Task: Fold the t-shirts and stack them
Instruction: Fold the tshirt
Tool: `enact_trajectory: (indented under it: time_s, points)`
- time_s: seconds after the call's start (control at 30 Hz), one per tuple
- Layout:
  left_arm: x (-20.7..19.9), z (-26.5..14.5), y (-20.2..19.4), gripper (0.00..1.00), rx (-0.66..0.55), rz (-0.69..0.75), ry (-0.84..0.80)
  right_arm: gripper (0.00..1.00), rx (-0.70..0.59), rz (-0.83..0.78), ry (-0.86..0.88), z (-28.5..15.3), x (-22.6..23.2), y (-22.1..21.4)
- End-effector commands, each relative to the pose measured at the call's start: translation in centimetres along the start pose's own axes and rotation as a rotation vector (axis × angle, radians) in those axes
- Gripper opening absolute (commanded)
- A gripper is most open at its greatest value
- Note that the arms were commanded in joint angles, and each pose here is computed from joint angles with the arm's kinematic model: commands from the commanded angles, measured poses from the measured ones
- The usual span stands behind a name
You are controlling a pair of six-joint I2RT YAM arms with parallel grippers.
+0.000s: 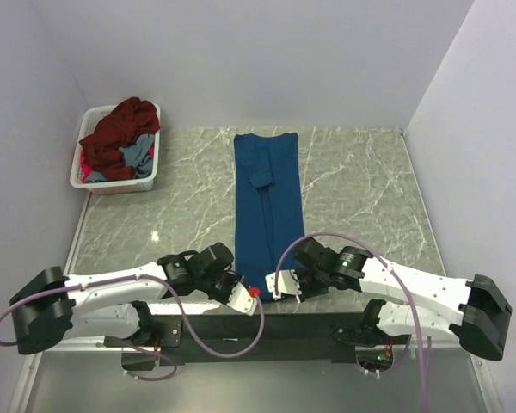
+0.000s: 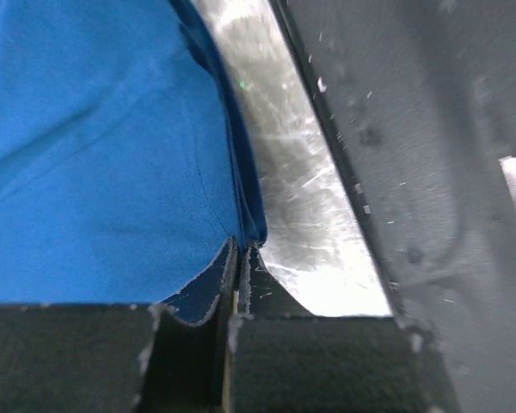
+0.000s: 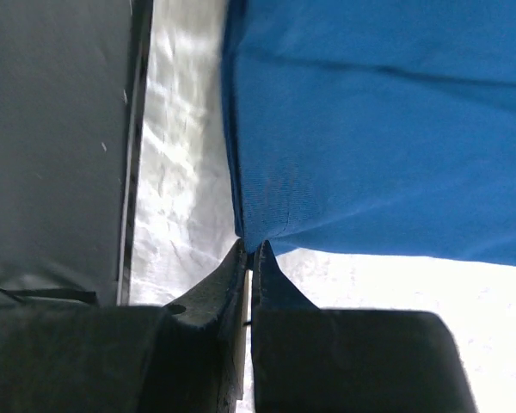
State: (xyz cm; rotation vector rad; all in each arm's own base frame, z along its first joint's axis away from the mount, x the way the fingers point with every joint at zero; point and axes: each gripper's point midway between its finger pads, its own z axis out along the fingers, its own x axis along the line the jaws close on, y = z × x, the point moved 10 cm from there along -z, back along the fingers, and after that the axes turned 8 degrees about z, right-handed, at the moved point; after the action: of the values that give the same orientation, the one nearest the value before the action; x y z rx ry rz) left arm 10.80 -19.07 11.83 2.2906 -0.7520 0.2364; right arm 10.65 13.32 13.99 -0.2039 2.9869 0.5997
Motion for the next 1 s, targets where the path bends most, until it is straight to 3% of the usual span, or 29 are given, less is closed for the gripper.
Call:
enact_trajectory:
  time_s: [0.0, 0.2, 0.53, 0.97]
  points:
    - [1.0, -1.9, 2.2, 0.00, -0.082, -0.093, 0.020, 0.00, -0.079, 0.075, -0.017, -2.1, -0.3, 1.7]
    - [5.1, -5.3, 0.0, 0.00, -0.099, -0.248, 0.129, 0.00, -0.125, 0.081, -0.147, -3.2, -3.1, 1.7]
    - [11.9, -6.5, -4.8, 0.00, -0.073, -0.274, 0.307, 0.00, -0.130, 0.173, -0.317, -5.5, -13.3, 1.1]
    - [21.0, -6.7, -11.8, 0.00, -0.001, -0.272, 0.430, 0.00, -0.069, 0.196, -0.344, -3.5, -22.9, -0.8]
